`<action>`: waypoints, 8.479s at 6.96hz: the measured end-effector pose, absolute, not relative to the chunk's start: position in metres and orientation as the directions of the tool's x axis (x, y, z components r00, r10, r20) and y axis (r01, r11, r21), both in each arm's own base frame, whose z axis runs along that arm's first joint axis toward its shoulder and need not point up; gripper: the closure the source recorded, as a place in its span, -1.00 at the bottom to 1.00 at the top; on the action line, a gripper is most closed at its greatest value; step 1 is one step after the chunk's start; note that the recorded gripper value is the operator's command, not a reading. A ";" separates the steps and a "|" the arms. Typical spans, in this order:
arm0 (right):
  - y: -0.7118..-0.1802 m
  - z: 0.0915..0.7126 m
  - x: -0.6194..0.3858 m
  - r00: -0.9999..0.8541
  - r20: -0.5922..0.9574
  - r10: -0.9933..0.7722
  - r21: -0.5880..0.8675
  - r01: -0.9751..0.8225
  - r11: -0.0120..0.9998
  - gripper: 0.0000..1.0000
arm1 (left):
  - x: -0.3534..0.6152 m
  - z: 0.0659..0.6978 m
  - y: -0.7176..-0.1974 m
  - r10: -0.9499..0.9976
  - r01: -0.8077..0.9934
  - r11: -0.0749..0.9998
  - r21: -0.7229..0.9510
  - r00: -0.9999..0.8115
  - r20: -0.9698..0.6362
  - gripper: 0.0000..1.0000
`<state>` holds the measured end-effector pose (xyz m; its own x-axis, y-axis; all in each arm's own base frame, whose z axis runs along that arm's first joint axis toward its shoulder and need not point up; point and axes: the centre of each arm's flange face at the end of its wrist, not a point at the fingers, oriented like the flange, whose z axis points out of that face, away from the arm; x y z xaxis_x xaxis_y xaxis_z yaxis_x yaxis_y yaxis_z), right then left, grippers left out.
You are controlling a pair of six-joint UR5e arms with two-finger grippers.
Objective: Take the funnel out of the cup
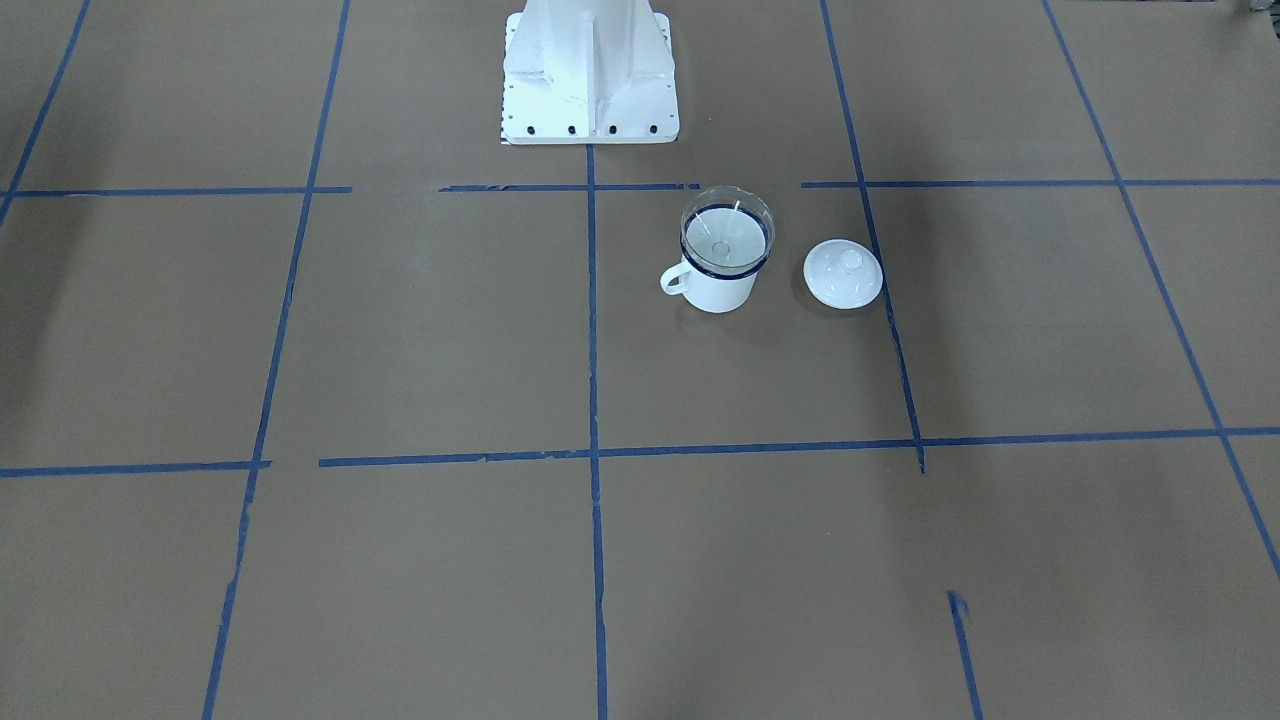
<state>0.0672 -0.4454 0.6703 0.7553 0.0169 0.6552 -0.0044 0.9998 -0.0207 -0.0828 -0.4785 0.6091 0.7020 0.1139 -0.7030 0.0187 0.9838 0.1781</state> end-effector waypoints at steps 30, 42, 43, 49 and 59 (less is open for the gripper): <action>-0.445 0.670 0.067 0.755 0.655 0.016 -0.020 -0.004 1.000 -1.00 | 0.459 0.146 -0.397 -0.576 0.454 0.815 -0.359 0.568 -0.588 1.00; -0.445 0.670 0.067 0.755 0.655 0.016 -0.020 -0.004 1.000 -1.00 | 0.398 0.279 -0.625 -0.390 0.761 0.586 -0.279 -0.036 -0.920 1.00; -0.445 0.670 0.067 0.755 0.655 0.016 -0.020 -0.004 1.000 -1.00 | 0.405 0.305 -0.633 -0.378 0.771 0.562 -0.301 -0.085 -0.922 1.00; -0.445 0.670 0.067 0.755 0.655 0.016 -0.020 -0.004 1.000 -1.00 | 0.461 0.334 -0.608 -0.412 0.759 0.508 -0.407 -0.200 -0.889 0.92; -0.445 0.670 0.067 0.755 0.655 0.016 -0.020 -0.004 1.000 -1.00 | 0.380 0.323 -0.521 -0.502 0.611 0.754 -0.242 0.296 -0.813 -0.98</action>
<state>0.0672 -0.4454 0.6700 0.7553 0.0164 0.6552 -0.0043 0.9998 -0.0200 0.3795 -0.5209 0.3234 0.2964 -0.5017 -0.8127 0.6110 0.7536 -0.2424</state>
